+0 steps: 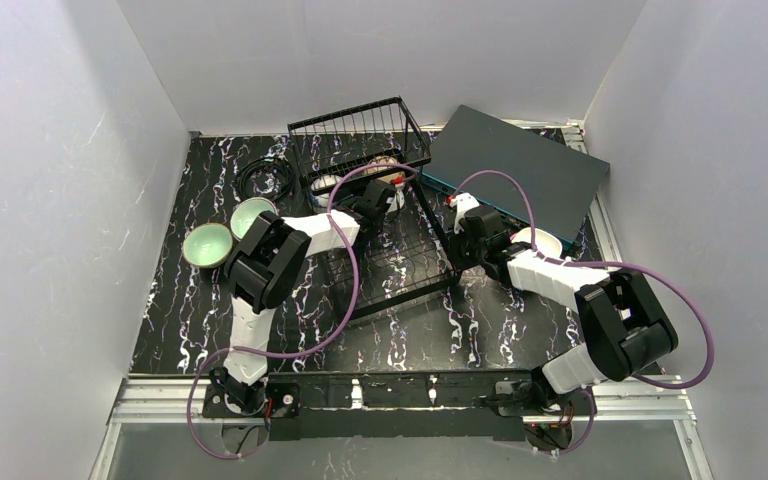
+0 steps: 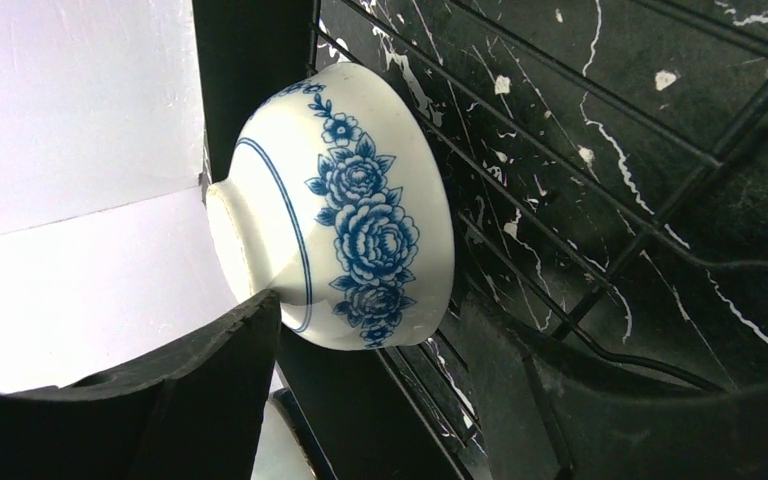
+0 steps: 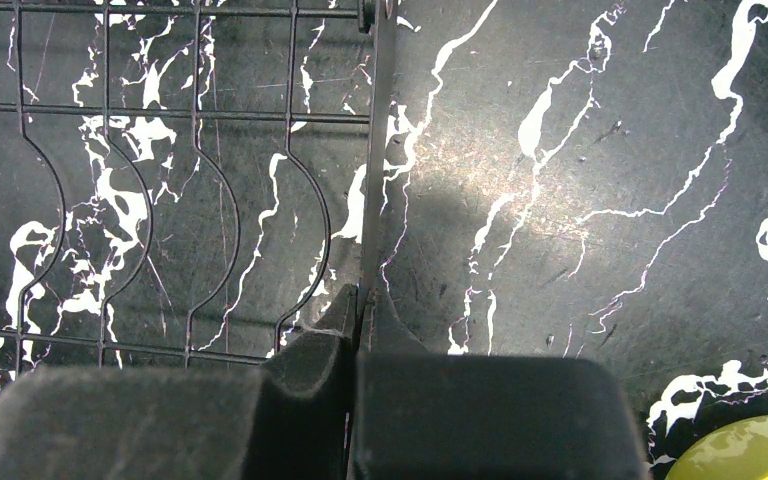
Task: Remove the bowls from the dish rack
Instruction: Move the bowl to the dish rack.
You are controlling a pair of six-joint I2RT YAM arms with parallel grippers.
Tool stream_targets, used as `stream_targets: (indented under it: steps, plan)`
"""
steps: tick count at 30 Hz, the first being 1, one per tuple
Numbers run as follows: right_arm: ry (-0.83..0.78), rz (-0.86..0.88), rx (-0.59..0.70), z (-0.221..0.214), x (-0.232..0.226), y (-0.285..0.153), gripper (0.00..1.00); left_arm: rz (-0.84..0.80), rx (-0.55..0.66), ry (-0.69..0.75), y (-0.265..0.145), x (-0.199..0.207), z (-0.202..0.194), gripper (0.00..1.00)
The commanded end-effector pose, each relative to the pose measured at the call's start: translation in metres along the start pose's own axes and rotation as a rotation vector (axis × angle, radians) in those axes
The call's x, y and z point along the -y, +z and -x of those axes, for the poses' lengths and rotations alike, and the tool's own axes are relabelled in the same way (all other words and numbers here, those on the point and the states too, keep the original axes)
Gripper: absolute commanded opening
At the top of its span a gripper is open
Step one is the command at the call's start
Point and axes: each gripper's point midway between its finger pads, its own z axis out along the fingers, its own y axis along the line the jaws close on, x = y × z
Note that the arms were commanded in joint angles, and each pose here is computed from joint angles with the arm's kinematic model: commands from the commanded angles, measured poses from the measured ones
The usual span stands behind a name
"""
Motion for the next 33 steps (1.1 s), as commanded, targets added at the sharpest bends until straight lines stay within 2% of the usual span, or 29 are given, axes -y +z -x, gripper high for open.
stream_targets:
  steps: [1, 4, 13, 33]
  plan:
    - [-0.006, 0.143, -0.001, -0.001, -0.026, -0.006, 0.01, 0.03, -0.027, -0.03, 0.005, -0.03, -0.017, 0.68]
    - [-0.005, 0.147, -0.005, -0.002, -0.026, -0.005, 0.01, 0.065, -0.01, -0.024, 0.005, -0.039, -0.012, 0.74]
    - [-0.007, 0.15, 0.0, -0.001, -0.027, -0.007, 0.01, 0.139, 0.008, 0.003, 0.012, -0.046, -0.007, 0.79]
    - [-0.007, 0.156, 0.005, -0.001, -0.028, -0.007, 0.01, 0.214, 0.053, -0.038, -0.001, -0.063, 0.0, 0.75]
